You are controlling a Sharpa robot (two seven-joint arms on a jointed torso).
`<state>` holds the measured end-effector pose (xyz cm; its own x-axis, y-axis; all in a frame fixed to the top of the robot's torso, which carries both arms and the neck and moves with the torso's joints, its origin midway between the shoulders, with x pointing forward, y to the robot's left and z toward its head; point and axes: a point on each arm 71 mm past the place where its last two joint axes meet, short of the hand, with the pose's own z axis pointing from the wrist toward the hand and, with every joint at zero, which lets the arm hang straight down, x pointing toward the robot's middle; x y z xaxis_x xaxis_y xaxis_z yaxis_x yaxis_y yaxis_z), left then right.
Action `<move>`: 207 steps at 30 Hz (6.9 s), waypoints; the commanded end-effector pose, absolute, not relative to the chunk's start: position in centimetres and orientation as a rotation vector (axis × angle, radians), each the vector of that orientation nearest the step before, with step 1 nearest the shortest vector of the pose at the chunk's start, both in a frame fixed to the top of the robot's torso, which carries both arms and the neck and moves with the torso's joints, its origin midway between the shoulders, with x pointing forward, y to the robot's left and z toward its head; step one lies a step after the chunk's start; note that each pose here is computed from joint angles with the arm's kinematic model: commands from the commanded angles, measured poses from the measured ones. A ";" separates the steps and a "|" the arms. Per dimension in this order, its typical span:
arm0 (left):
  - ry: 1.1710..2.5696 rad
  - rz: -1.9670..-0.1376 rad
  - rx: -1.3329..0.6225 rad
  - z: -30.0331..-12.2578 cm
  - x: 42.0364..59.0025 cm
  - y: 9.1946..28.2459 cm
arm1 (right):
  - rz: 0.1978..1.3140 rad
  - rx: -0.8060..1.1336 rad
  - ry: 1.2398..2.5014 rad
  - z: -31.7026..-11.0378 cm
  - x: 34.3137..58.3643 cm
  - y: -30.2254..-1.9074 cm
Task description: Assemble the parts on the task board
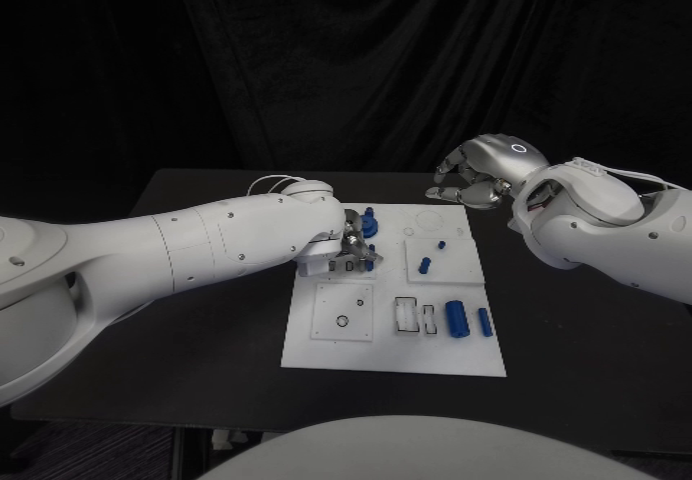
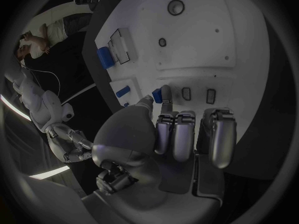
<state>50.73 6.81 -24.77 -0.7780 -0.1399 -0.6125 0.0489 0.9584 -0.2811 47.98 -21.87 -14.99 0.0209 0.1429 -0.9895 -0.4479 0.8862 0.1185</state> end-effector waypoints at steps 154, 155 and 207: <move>2.459 -0.355 -0.127 -26.2 50.0 10.6 | 0.417 -0.236 1.553 -16.4 47.8 -22.9; 2.461 -0.353 -0.128 -26.3 50.0 10.6 | 0.417 -0.236 1.553 -16.4 47.8 -22.9; 2.164 -0.341 -0.099 -19.4 52.8 15.9 | 0.411 -0.222 1.541 -16.3 47.6 -23.7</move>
<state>52.74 16.11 -19.16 -0.5385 -0.2449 -0.8062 0.0209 0.9526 -0.3034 47.60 -23.62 -16.27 -0.0251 0.1154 -0.9930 -0.4037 0.9076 0.1156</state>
